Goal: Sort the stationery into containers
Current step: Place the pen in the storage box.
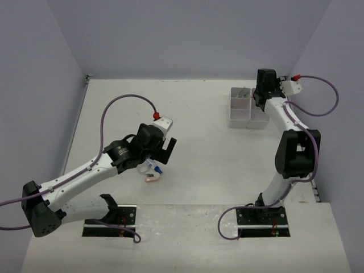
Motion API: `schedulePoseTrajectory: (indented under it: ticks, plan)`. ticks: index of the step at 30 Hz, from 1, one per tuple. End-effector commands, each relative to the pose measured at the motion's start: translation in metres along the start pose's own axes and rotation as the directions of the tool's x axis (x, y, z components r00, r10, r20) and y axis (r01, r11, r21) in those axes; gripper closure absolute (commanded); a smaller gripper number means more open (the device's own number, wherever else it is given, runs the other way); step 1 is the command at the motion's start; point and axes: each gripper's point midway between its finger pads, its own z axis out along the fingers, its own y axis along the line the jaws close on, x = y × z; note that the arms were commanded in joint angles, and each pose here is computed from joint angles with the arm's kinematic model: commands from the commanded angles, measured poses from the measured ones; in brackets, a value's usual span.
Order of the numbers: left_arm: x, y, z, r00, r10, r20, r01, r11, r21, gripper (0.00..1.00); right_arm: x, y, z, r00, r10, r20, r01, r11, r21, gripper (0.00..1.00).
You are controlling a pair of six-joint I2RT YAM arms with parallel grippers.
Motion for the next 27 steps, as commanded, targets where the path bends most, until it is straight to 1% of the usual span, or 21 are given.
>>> schedulePoseTrajectory:
  ticks: [1, 3, 4, 5, 7, 11, 14, 16, 19, 21, 23, 25, 26, 27]
  plan:
    - [-0.007, 0.002, 0.005, 1.0, 0.001, 0.026, 0.0, 1.0, -0.024, 0.0, -0.008, 0.02, 0.011, 0.999, 0.015, 0.038, -0.014, 0.999, -0.03, 0.79]
    - [-0.007, 0.007, 0.007, 1.0, -0.003, 0.022, 0.004, 0.999, -0.044, 0.0, -0.007, 0.021, 0.012, 0.999, 0.001, 0.034, 0.0, 0.999, -0.034, 0.51]
    - [-0.008, 0.009, 0.007, 1.0, -0.008, 0.021, 0.009, 0.999, -0.052, 0.0, -0.005, 0.021, 0.012, 1.0, -0.004, 0.029, 0.005, 0.999, -0.035, 0.51]
    - [-0.009, 0.012, 0.009, 1.0, -0.02, 0.016, 0.021, 0.998, -0.06, 0.0, -0.005, 0.024, 0.013, 0.999, -0.02, 0.028, 0.021, 0.999, -0.042, 0.41]
    - [-0.009, 0.017, 0.012, 0.999, -0.036, 0.012, 0.037, 0.997, -0.069, 0.0, -0.004, 0.03, 0.011, 0.999, -0.047, 0.016, 0.048, 0.997, -0.066, 0.3]
    - [-0.002, 0.041, 0.026, 0.994, -0.107, -0.018, 0.104, 0.987, -0.123, 0.0, -0.011, 0.046, -0.001, 0.996, -0.088, -0.001, 0.087, 0.984, -0.154, 0.19]
    - [-0.001, 0.058, 0.035, 0.986, -0.162, -0.035, 0.154, 0.974, -0.165, 0.0, -0.013, 0.065, -0.024, 0.99, -0.138, -0.024, 0.128, 0.962, -0.242, 0.17]
    - [-0.005, 0.069, 0.039, 0.976, -0.214, -0.041, 0.203, 0.962, -0.184, 0.0, -0.013, 0.078, -0.047, 0.98, -0.196, -0.03, 0.176, 0.931, -0.321, 0.16]
    - [-0.012, 0.081, 0.052, 0.953, -0.295, -0.062, 0.283, 0.946, -0.157, 0.0, 0.002, 0.096, -0.104, 0.941, -0.337, -0.036, 0.284, 0.841, -0.461, 0.15]
    - [-0.018, 0.083, 0.062, 0.945, -0.316, -0.08, 0.306, 0.944, -0.12, 0.0, 0.011, 0.099, -0.137, 0.908, -0.415, -0.059, 0.316, 0.771, -0.553, 0.15]
    - [-0.016, 0.086, 0.076, 0.942, -0.301, -0.151, 0.287, 0.952, -0.106, 0.0, 0.026, 0.095, -0.184, 0.854, -0.504, -0.126, 0.286, 0.659, -0.696, 0.15]
    - [-0.003, 0.086, 0.096, 0.933, -0.273, -0.234, 0.254, 0.961, -0.109, 0.0, 0.04, 0.085, -0.226, 0.803, -0.567, -0.183, 0.191, 0.536, -0.822, 0.15]
    - [0.002, 0.088, 0.103, 0.927, -0.267, -0.263, 0.244, 0.963, -0.118, 0.0, 0.045, 0.079, -0.243, 0.78, -0.593, -0.2, 0.146, 0.482, -0.864, 0.13]
    - [0.005, 0.09, 0.11, 0.92, -0.265, -0.287, 0.238, 0.963, -0.128, 0.01, 0.051, 0.071, -0.255, 0.754, -0.62, -0.216, 0.111, 0.445, -0.889, 0.08]
